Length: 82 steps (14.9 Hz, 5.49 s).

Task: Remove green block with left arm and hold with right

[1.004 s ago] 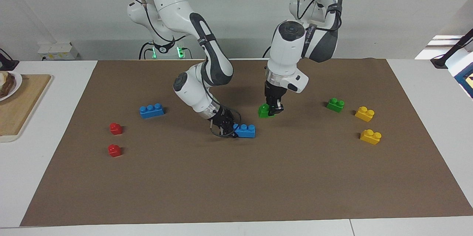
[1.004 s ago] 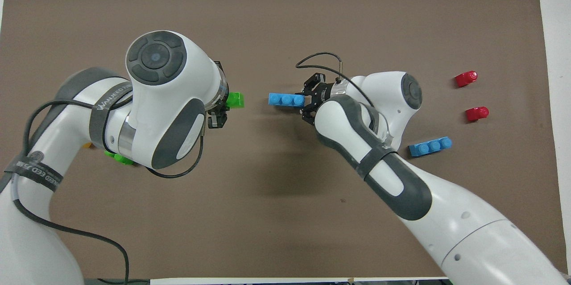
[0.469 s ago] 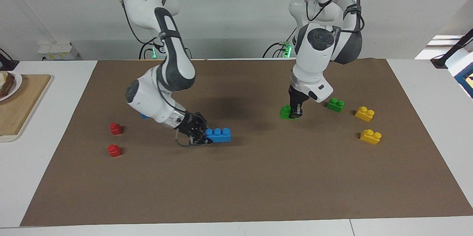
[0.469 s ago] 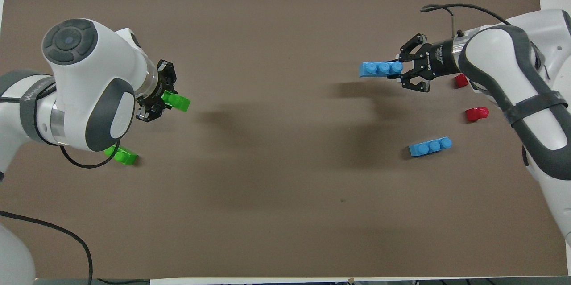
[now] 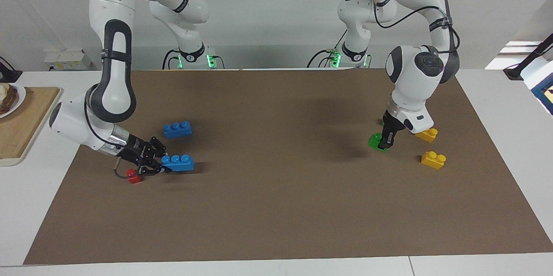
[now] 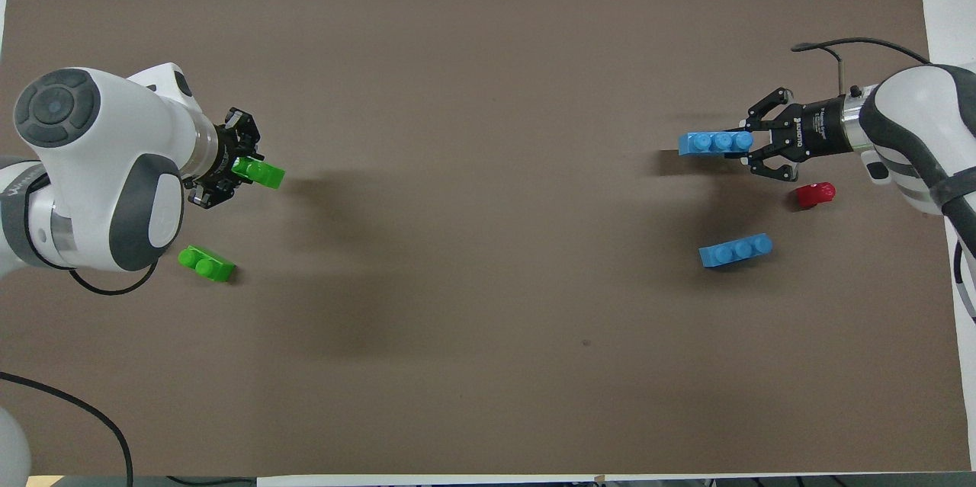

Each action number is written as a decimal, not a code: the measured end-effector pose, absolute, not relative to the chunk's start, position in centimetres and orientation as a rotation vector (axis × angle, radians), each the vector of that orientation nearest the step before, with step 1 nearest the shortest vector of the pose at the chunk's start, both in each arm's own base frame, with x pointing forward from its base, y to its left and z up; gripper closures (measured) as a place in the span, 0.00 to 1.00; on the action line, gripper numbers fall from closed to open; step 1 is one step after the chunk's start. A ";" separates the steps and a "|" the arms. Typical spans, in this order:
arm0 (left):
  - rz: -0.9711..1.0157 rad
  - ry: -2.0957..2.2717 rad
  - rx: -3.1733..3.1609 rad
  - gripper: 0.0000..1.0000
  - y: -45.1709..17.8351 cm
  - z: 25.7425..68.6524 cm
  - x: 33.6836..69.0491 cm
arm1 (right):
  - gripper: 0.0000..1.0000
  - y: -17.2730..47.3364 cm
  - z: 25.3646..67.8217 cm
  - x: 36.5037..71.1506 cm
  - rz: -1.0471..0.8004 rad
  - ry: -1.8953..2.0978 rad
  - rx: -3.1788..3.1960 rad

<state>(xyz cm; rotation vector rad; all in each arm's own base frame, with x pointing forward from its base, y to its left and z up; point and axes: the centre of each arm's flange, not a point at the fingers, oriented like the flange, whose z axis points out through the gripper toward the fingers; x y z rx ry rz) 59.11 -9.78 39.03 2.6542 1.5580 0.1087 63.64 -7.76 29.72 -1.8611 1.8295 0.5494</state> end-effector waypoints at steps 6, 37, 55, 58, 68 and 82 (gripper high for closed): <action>0.111 1.485 2.703 0.65 -7.2 36.1 58.5 | 0.65 -8.0 27.2 62.1 0.561 1.859 -1.862; 0.201 1.278 2.901 0.00 -3.5 39.6 60.3 | 0.00 -8.3 49.1 62.7 0.135 1.349 -2.486; 0.012 -0.012 3.192 0.00 -3.2 57.1 53.3 | 0.00 -0.7 63.5 52.5 0.052 0.118 -3.079; 0.007 -0.031 3.194 0.00 -3.2 57.8 51.7 | 0.00 -0.8 63.4 52.5 0.057 0.117 -3.086; 0.032 -0.025 3.166 0.00 -3.5 57.9 51.1 | 0.00 -0.8 63.1 52.5 0.066 0.072 -3.136; 0.043 0.043 3.129 0.00 -3.4 58.2 51.2 | 0.00 -1.0 62.9 52.4 0.074 0.001 -3.161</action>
